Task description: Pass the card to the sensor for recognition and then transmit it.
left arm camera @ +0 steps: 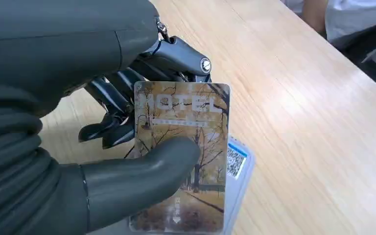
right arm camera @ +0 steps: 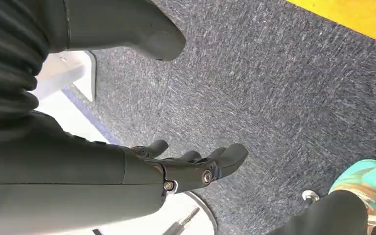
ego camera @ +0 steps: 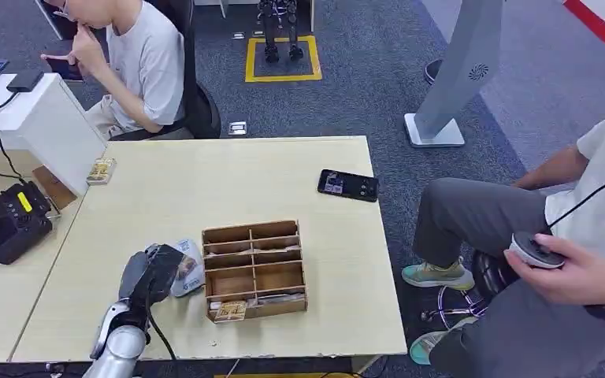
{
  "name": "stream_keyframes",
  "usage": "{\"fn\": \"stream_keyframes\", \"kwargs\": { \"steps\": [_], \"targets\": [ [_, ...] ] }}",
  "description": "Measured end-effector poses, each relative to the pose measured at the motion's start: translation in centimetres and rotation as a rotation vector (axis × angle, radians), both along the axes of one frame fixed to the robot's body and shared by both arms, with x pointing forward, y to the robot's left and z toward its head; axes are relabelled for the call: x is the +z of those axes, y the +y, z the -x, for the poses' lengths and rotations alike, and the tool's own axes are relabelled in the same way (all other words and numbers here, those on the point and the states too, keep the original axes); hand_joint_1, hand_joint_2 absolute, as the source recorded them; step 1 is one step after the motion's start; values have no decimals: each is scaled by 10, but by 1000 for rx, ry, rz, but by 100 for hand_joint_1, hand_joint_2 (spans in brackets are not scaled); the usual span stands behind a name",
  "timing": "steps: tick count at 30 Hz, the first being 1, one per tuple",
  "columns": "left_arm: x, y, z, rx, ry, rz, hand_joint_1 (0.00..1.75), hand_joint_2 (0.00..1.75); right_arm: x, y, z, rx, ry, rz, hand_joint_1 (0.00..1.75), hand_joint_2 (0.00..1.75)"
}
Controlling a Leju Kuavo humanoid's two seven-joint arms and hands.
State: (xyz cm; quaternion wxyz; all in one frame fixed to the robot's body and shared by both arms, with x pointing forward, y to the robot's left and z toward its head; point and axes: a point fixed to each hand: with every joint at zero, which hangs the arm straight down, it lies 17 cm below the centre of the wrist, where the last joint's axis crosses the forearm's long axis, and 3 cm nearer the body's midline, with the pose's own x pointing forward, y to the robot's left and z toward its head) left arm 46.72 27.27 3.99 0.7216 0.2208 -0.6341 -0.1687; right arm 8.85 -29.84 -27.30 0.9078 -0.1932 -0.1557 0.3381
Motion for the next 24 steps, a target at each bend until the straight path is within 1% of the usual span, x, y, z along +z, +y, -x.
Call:
{"fn": "stream_keyframes", "kwargs": {
  "steps": [3,6,11,17,19,22,24],
  "targets": [
    [12,10,-2,8,-23,46,175,175,0,0,1,0,2,0,0,175],
    [29,20,-5,7,-57,143,175,175,0,0,2,0,2,1,0,175],
    [78,40,-16,-3,-152,264,175,175,0,-1,4,-1,4,2,0,175],
    [131,53,-34,-13,-253,383,175,175,0,0,3,2,1,0,0,175],
    [150,62,-42,10,-301,359,175,175,0,0,2,2,-1,-1,0,175],
    [186,78,-54,68,-409,229,175,175,0,0,2,1,0,0,0,175],
    [206,81,-59,91,-469,143,175,175,0,0,1,4,0,-1,0,175]
  ]
}}
